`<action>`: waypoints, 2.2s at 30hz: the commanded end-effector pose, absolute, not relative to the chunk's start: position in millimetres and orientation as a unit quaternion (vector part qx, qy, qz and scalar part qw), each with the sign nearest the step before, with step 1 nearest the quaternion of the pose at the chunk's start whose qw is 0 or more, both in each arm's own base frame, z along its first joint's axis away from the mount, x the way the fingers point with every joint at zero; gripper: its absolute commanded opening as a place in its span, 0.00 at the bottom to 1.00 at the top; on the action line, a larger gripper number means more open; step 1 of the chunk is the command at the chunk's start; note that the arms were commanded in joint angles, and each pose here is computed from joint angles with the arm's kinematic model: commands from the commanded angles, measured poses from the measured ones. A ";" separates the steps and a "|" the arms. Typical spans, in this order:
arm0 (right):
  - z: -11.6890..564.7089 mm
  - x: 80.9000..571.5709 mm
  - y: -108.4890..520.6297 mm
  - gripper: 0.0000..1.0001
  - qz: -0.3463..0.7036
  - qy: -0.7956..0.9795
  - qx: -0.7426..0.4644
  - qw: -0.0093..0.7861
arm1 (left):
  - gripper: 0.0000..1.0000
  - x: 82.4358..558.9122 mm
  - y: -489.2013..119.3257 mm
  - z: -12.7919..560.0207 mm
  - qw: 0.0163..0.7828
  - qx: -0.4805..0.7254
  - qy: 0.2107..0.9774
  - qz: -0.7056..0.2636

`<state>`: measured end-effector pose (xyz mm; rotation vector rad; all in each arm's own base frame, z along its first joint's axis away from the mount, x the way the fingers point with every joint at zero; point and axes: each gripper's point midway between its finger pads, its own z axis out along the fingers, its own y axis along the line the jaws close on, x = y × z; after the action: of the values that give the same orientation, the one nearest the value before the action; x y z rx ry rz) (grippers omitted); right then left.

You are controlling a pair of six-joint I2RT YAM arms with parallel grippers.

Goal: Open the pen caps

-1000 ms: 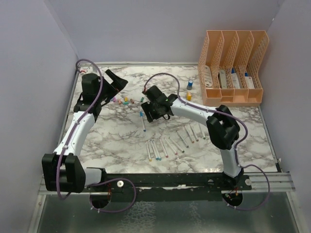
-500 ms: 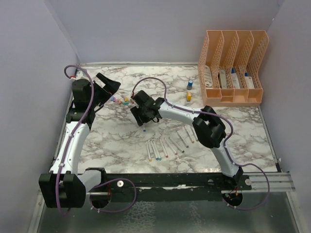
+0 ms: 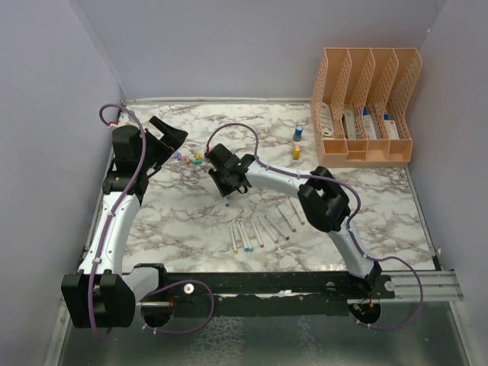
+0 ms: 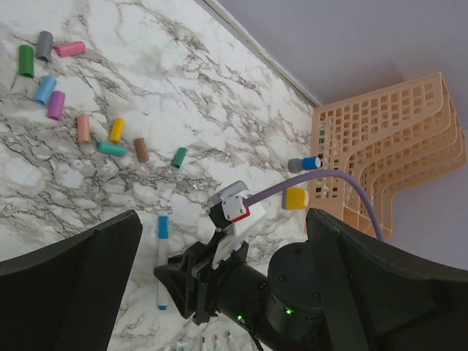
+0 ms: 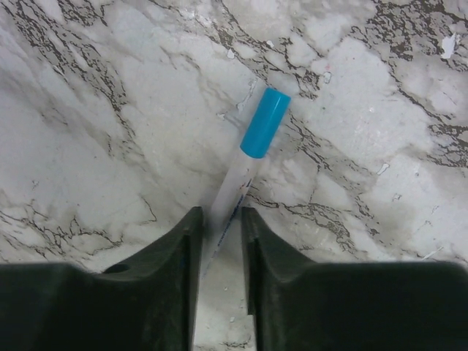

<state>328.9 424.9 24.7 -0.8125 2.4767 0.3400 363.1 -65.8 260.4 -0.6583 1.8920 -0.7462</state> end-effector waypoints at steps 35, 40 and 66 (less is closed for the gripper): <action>155.2 312.6 356.1 0.01 0.222 0.870 -0.214 0.384 | 0.70 381.0 -239.6 170.3 0.337 -0.155 0.837 -0.404; 160.5 311.7 357.9 0.01 0.231 0.864 -0.220 0.389 | 0.56 380.7 -248.5 166.2 0.333 -0.151 0.837 -0.407; 174.5 320.7 355.3 0.62 0.231 0.860 -0.214 0.402 | 0.00 372.5 -260.5 175.9 0.329 -0.139 0.831 -0.427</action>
<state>315.0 351.6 152.6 -0.5520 2.2293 0.5471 373.2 -254.1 155.7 -0.3902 2.2307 -1.0735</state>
